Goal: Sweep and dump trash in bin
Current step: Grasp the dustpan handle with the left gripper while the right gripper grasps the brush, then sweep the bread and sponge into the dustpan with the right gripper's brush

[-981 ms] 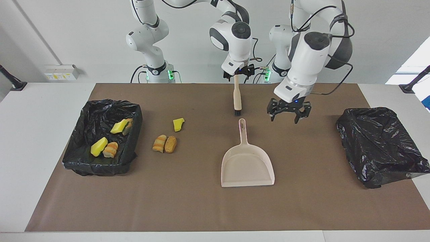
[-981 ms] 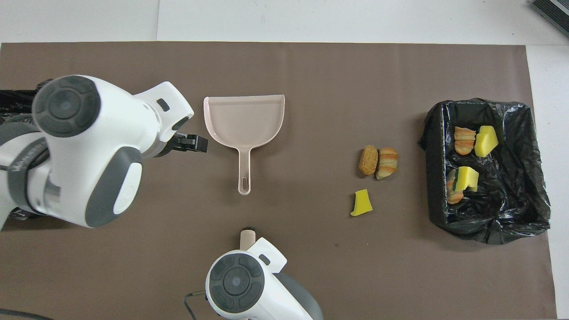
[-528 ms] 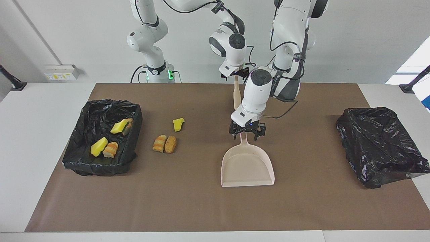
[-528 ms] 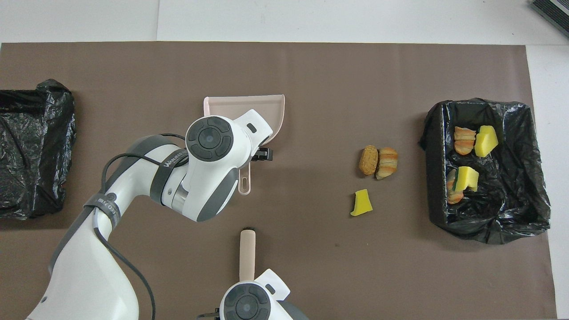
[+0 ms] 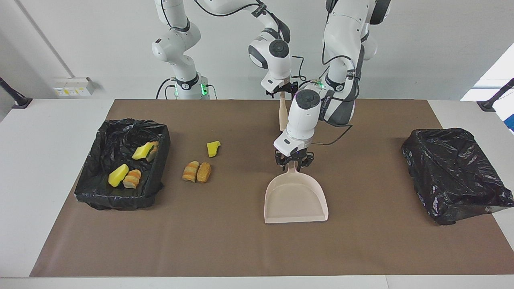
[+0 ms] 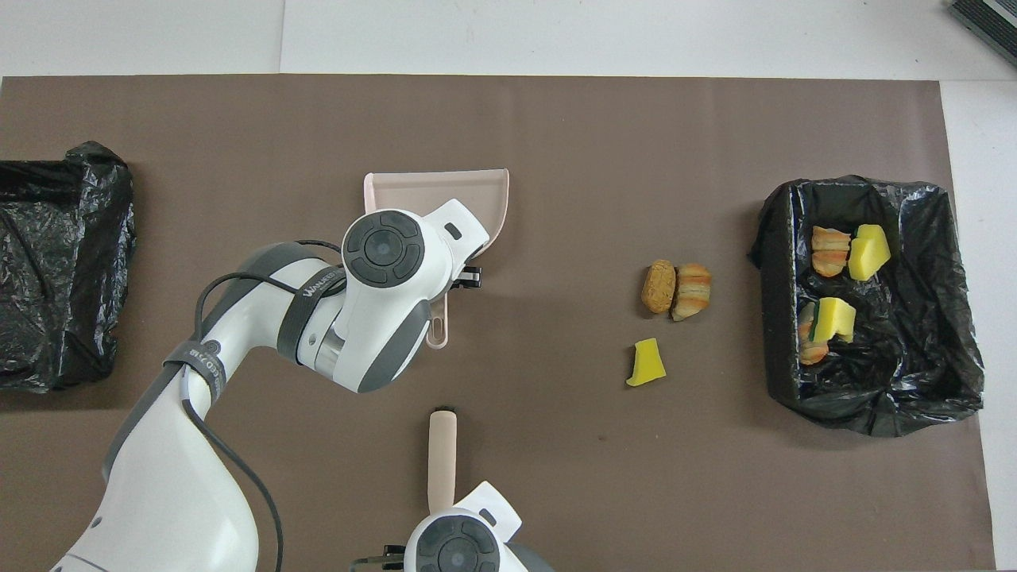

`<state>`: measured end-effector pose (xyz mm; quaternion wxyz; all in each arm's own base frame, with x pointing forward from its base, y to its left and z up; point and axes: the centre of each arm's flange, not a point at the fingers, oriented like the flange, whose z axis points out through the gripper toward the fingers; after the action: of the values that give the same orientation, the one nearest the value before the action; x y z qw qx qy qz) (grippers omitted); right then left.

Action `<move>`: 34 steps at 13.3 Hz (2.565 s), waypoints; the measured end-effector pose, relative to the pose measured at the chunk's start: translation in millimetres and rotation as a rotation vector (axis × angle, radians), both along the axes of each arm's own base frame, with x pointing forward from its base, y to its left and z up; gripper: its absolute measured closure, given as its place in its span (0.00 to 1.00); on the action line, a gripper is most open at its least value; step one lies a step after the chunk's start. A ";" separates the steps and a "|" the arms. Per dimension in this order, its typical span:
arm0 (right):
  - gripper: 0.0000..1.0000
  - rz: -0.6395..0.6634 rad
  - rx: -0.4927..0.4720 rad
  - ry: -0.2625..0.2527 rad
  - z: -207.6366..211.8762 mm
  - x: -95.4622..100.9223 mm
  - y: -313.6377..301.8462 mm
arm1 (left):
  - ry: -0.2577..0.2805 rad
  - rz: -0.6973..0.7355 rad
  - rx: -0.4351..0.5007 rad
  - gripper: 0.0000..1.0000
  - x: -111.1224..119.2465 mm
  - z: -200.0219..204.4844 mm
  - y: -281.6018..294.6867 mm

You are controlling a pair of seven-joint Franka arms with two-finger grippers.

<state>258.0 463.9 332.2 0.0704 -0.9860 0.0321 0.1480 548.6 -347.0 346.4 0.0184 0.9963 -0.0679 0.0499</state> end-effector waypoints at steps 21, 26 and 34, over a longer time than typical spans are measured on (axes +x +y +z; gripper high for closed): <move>0.74 0.136 -0.291 -0.028 96.9 169.1 -229.1 | 0.156 -1.041 0.218 0.67 4.0 123.1 178.4; 0.74 0.312 -0.485 -0.060 54.3 235.7 -338.2 | 0.215 -1.220 0.238 0.67 -50.2 64.6 94.7; 0.74 0.290 -0.334 -0.019 -3.8 255.7 -325.9 | 0.194 -1.349 0.255 0.67 -103.7 40.0 36.5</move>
<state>513.7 138.0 328.4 -0.1157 -0.9795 -0.0866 0.1401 444.9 -310.5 386.5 -0.0660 0.7306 -0.6760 -0.0702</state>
